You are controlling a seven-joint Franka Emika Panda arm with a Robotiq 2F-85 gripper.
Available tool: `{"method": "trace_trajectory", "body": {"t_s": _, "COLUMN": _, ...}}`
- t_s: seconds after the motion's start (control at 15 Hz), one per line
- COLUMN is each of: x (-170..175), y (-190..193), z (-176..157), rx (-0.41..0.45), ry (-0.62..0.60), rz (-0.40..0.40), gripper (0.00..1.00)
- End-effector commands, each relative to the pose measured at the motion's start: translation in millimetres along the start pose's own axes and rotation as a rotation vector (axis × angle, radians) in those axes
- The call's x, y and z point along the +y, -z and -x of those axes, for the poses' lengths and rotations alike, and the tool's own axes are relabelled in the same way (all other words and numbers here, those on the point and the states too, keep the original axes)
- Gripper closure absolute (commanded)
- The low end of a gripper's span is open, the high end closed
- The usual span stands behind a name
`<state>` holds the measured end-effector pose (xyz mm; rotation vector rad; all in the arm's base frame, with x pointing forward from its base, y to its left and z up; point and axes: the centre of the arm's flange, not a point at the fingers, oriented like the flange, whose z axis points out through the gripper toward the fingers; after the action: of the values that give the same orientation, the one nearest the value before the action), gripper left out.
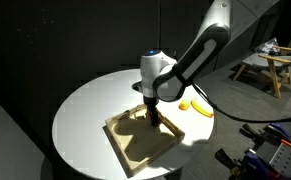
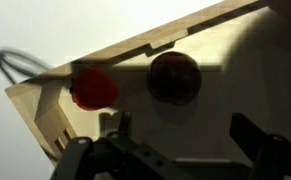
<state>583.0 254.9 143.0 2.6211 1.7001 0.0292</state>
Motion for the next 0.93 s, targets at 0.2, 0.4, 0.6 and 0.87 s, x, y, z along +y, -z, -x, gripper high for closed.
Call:
{"method": "trace_trajectory", "body": {"t_s": 0.2, "x": 10.1, "y": -3.5, "z": 7.2, "rx": 0.002, "ry": 0.018, "rz": 0.018, "gripper": 0.0}}
{"method": "trace_trajectory", "body": {"t_s": 0.4, "x": 10.4, "y": -6.5, "z": 9.5, "rx": -0.003, "ry": 0.015, "rz": 0.015, "gripper": 0.0}}
{"method": "trace_trajectory", "body": {"t_s": 0.6, "x": 10.0, "y": -9.4, "z": 10.9, "rx": -0.008, "ry": 0.013, "rz": 0.011, "gripper": 0.0}}
{"method": "trace_trajectory", "body": {"t_s": 0.87, "x": 8.7, "y": -14.1, "z": 12.8, "rx": -0.014, "ry": 0.011, "rz": 0.004, "gripper": 0.0}}
